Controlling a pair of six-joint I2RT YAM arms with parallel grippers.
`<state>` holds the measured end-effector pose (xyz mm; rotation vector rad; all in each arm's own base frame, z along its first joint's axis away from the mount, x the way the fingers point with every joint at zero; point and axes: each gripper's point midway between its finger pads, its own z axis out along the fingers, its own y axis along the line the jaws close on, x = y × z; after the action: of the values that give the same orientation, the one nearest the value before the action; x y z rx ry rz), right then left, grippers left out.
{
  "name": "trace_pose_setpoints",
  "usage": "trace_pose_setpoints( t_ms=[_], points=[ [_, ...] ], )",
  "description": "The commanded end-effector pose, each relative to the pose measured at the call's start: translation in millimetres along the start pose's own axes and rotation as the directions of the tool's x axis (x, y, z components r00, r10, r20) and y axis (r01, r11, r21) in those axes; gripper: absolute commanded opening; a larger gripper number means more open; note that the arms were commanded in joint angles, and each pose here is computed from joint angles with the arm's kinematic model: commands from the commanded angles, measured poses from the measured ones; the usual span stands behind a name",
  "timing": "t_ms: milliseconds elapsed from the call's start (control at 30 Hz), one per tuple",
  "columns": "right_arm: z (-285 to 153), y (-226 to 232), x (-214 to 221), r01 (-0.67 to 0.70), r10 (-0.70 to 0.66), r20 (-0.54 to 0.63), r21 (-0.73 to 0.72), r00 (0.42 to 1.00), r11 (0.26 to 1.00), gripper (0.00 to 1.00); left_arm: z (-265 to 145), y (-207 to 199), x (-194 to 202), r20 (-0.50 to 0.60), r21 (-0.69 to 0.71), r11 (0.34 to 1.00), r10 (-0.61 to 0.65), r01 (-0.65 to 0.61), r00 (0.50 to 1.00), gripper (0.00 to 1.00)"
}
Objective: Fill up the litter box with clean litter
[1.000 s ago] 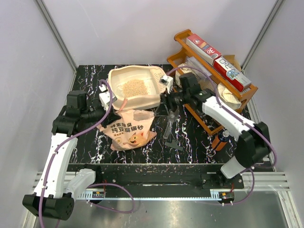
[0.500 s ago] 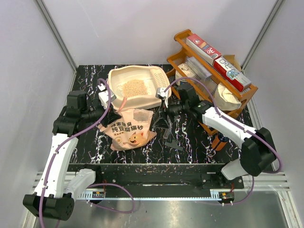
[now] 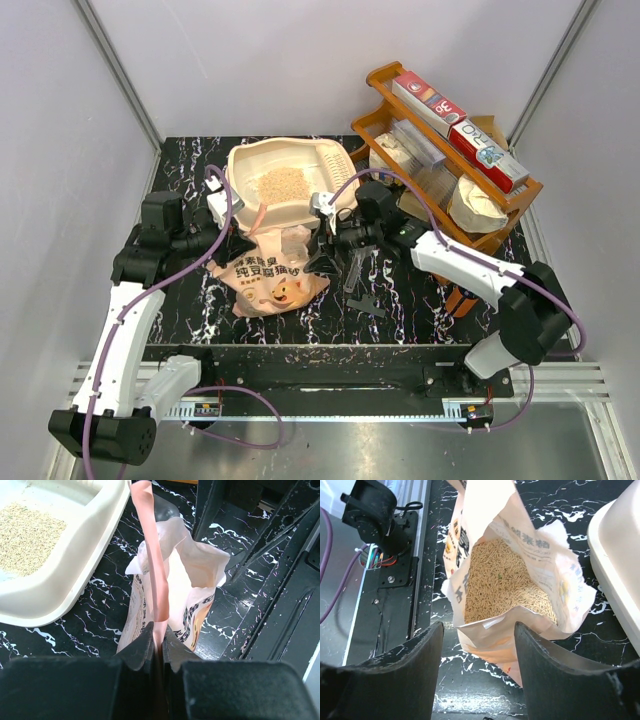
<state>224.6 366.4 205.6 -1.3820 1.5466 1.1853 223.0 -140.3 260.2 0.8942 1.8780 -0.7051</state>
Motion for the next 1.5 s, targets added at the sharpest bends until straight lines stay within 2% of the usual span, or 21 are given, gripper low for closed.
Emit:
trace_pose_setpoints(
  t_ms=[0,233,300,333,400,433,500,533,600,633,700,733,767,833,900,967,1000,1167,1333,1467],
  points=[
    [12.0,-9.1,-21.5,0.037,-0.041,0.091,0.043,0.995,0.998,0.62,-4.1,-1.4,-39.2,0.142,-0.003,0.994,0.113,-0.113,0.983,0.0],
    [20.0,-17.2,-20.3,0.042,-0.049,0.085,0.083,0.995,0.996,0.52,-4.5,0.0,-41.0,0.142,-0.01,0.994,0.113,-0.113,0.983,0.0],
    [21.4,-18.1,-20.0,0.032,-0.039,0.089,0.087,0.995,0.996,0.44,-4.2,-0.1,-40.5,0.142,-0.009,0.994,0.109,-0.109,0.984,0.0],
    [22.1,-18.5,-20.6,0.026,-0.035,0.093,0.09,0.995,0.996,0.33,-4.4,-0.5,-40.6,0.142,-0.01,0.994,0.11,-0.11,0.984,0.0],
    [21.9,-18.2,-23.0,0.021,-0.03,0.106,0.092,0.994,0.996,0.25,-4.8,0.9,-40.0,0.137,-0.017,0.994,0.107,-0.105,0.985,0.0],
    [21.7,-17.9,-23.2,0.019,-0.028,0.107,0.092,0.994,0.996,0.17,-5.6,0.8,-41.0,0.135,-0.019,0.993,0.116,-0.115,0.984,0.03],
    [20.5,-19.4,-23.3,0.022,-0.034,0.111,0.106,0.993,0.994,0.1,-8.8,0.4,-44.1,0.129,-0.026,0.993,0.119,-0.117,0.984,0.08],
    [19.9,-20.2,-22.4,0.022,-0.034,0.11,0.111,0.993,0.994,0.06,-15.9,-1.8,-56.9,0.148,-0.036,0.991,0.136,-0.132,0.98,0.15],
    [18.8,-20.0,-21.9,0.032,-0.044,0.108,0.115,0.993,0.993,0.04,-25.4,-3.6,-73.4,0.17,-0.059,0.989,0.141,-0.132,0.975,0.23],
    [19.2,-19.4,-20.6,0.033,-0.045,0.105,0.113,0.993,0.993,0.03,-36.2,-7.5,-94.6,0.207,-0.079,0.986,0.16,-0.146,0.965,0.32],
    [19.2,-19.4,-19.2,0.04,-0.052,0.101,0.112,0.994,0.993,0.02,-41.6,-3.6,-112.6,0.229,-0.104,0.983,0.169,-0.148,0.959,0.39],
    [19.1,-20.2,-18.0,0.042,-0.053,0.097,0.113,0.994,0.993,0.02,-47.6,-2.9,-127.4,0.252,-0.122,0.982,0.174,-0.147,0.952,0.41],
    [19.0,-20.5,-17.7,0.05,-0.061,0.095,0.114,0.994,0.992,0.01,-42.1,7.0,-130.8,0.246,-0.129,0.983,0.162,-0.133,0.956,0.45],
    [18.9,-21.1,-17.7,0.056,-0.067,0.093,0.116,0.993,0.992,0.01,-36.2,22.7,-135.9,0.231,-0.161,0.977,0.173,-0.138,0.957,0.47],
    [17.3,-20.8,-18.6,0.071,-0.082,0.091,0.12,0.992,0.99,0.01,-13.2,53.1,-122.6,0.162,-0.179,0.978,0.14,-0.111,0.977,0.46],
    [15.6,-21.3,-19.7,0.082,-0.094,0.089,0.129,0.992,0.988,0.0,14.1,79.9,-105.7,0.092,-0.159,0.982,0.115,-0.099,0.989,0.4],
    [14.8,-21.8,-19.2,0.082,-0.094,0.087,0.132,0.992,0.988,0.0,23.9,86.3,-99.5,0.071,-0.137,0.986,0.108,-0.098,0.992,0.35],
    [11.6,-17.8,-17.5,0.096,-0.107,0.085,0.128,0.991,0.987,0.01,74.2,113.9,-73.3,-0.001,-0.015,0.993,0.116,-0.116,0.993,0.23],
    [10.0,-15.6,-15.7,0.112,-0.121,0.067,0.119,0.99,0.987,0.02,103.8,94.9,-52.3,-0.002,0.155,0.98,0.128,-0.127,0.992,0.19],
    [11.1,-18.0,-13.4,0.098,-0.106,0.058,0.125,0.993,0.987,0.02,121.8,65.0,-33.9,-0.011,0.287,0.953,0.107,-0.099,0.994,0.18]
  ],
)
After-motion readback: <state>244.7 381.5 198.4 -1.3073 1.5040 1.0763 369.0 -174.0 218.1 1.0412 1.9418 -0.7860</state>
